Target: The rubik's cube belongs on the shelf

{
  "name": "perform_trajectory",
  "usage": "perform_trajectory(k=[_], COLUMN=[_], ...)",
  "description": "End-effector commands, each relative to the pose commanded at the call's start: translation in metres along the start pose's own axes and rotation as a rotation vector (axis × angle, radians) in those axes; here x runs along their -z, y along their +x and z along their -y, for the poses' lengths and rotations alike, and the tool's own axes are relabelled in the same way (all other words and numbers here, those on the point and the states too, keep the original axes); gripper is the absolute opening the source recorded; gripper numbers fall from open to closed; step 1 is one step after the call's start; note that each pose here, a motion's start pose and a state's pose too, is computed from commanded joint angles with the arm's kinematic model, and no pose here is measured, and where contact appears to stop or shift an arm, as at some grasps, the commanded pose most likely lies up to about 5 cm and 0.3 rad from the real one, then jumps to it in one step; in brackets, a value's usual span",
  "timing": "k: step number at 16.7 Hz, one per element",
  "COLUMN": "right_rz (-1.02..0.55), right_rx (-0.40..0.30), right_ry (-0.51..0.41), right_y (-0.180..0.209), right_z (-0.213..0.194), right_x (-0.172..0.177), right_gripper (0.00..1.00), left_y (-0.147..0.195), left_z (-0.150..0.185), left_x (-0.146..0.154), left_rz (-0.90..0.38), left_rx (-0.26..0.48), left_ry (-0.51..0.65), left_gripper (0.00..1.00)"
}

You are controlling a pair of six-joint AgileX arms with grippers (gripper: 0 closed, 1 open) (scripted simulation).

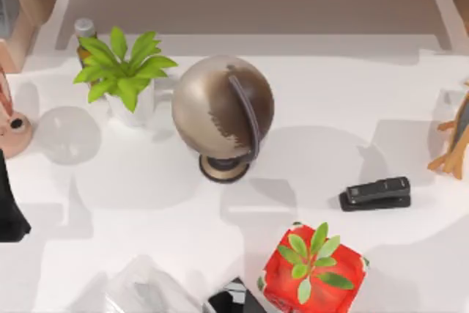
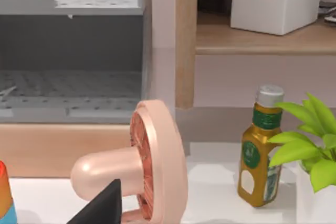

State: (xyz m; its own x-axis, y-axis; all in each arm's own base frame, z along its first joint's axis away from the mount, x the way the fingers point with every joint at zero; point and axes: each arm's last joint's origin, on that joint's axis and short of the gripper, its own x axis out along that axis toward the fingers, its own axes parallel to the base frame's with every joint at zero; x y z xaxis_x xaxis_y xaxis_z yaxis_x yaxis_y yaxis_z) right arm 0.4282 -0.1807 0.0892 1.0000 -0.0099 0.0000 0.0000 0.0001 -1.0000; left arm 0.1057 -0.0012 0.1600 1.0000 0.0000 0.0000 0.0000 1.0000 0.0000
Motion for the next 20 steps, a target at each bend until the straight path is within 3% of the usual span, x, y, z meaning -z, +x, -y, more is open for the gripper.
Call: perform_trajectory(k=[11,20], right_rz=[0.000,-0.004], right_rx=[0.000,-0.004], right_ry=[0.000,0.004], right_y=[0.0000,-0.0007], right_z=[0.0000,-0.0011], right_x=[0.0000,0.0014], right_gripper=[0.02,0.00], left_y=[0.0000,0.0000], left_z=[0.0000,0.0000], left_x=[0.0000,0.0000], left_rz=[0.000,0.000], left_rx=[0.000,0.000], left_ry=[0.000,0.000], left_gripper=[1.00,1.00])
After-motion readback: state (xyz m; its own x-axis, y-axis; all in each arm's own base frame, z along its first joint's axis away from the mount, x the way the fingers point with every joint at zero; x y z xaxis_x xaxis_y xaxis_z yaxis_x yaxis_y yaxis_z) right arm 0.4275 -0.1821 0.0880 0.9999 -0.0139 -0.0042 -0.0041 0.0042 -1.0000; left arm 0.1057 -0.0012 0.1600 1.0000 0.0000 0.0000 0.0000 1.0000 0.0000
